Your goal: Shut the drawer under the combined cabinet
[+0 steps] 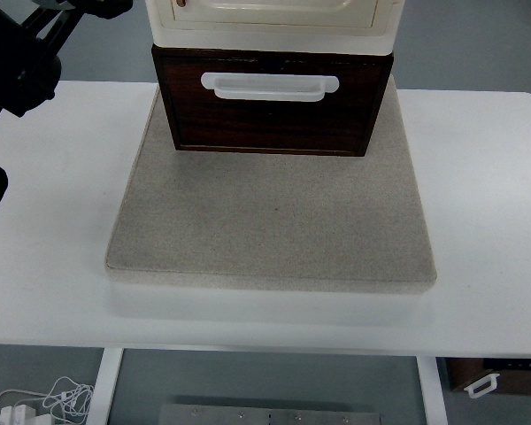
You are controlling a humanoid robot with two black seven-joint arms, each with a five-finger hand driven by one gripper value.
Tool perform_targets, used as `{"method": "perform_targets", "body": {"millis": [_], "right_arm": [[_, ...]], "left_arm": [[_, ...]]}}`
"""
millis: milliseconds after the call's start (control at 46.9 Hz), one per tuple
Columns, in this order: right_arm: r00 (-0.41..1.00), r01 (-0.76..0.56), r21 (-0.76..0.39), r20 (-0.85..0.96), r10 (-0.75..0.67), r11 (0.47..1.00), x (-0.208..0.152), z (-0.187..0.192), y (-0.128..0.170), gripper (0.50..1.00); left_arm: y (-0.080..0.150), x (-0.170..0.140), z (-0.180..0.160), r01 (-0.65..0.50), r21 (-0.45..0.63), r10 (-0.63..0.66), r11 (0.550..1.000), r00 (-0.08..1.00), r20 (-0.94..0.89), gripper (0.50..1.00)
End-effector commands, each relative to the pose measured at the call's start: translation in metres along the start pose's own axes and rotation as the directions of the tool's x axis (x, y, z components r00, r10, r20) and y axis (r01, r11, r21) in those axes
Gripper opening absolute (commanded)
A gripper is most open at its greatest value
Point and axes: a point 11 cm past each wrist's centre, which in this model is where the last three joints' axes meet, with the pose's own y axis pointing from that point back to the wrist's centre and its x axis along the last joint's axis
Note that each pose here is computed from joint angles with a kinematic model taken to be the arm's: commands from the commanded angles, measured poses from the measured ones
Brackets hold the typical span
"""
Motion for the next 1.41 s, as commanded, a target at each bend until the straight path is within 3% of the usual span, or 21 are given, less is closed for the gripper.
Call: {"method": "perform_targets", "body": {"millis": [0, 213, 384, 533, 725, 896, 1066, 1386], "right_arm": [[1.000, 0.000, 0.000, 0.000, 0.000, 1.000, 0.000, 0.000, 0.000, 0.952], [1.000, 0.000, 0.000, 0.000, 0.000, 1.000, 0.000, 0.000, 0.000, 0.952], [1.000, -0.002, 0.000, 0.000, 0.002, 1.000, 0.000, 0.000, 0.000, 0.952], [1.000, 0.000, 0.000, 0.001, 0.000, 1.000, 0.000, 0.000, 0.000, 0.952], [1.000, 0.003, 0.000, -0.003, -0.003, 1.000, 0.000, 0.000, 0.000, 0.952], [1.000, 0.004, 0.001, 0.002, -0.004, 1.000, 0.000, 0.000, 0.000, 0.952], [1.000, 0.003, 0.000, -0.003, -0.003, 1.000, 0.000, 0.000, 0.000, 0.952], [1.000, 0.005, -0.005, -0.001, -0.005, 1.000, -0.001, 0.004, 0.000, 0.952]], "left_arm": [[0.005, 0.003, 0.012, -0.008, -0.068, 0.006, 0.998, 1.000, -0.024, 1.000], [0.032, 0.025, 0.046, -0.100, -0.247, 0.087, 0.964, 0.994, -0.063, 1.000], [0.061, 0.050, 0.065, -0.200, -0.381, 0.166, 0.903, 0.979, -0.120, 1.000], [0.090, 0.077, 0.082, -0.333, -0.474, 0.268, 0.815, 0.942, -0.202, 1.000], [0.133, 0.118, 0.087, -0.534, -0.518, 0.403, 0.669, 0.845, -0.352, 1.000], [0.176, 0.153, 0.073, -0.697, -0.466, 0.514, 0.545, 0.717, -0.472, 1.000], [0.216, 0.176, 0.058, -0.802, -0.406, 0.527, 0.438, 0.595, -0.606, 1.000], [0.272, 0.209, -0.020, -0.962, -0.132, 0.601, 0.239, 0.253, -0.758, 1.000]]}}
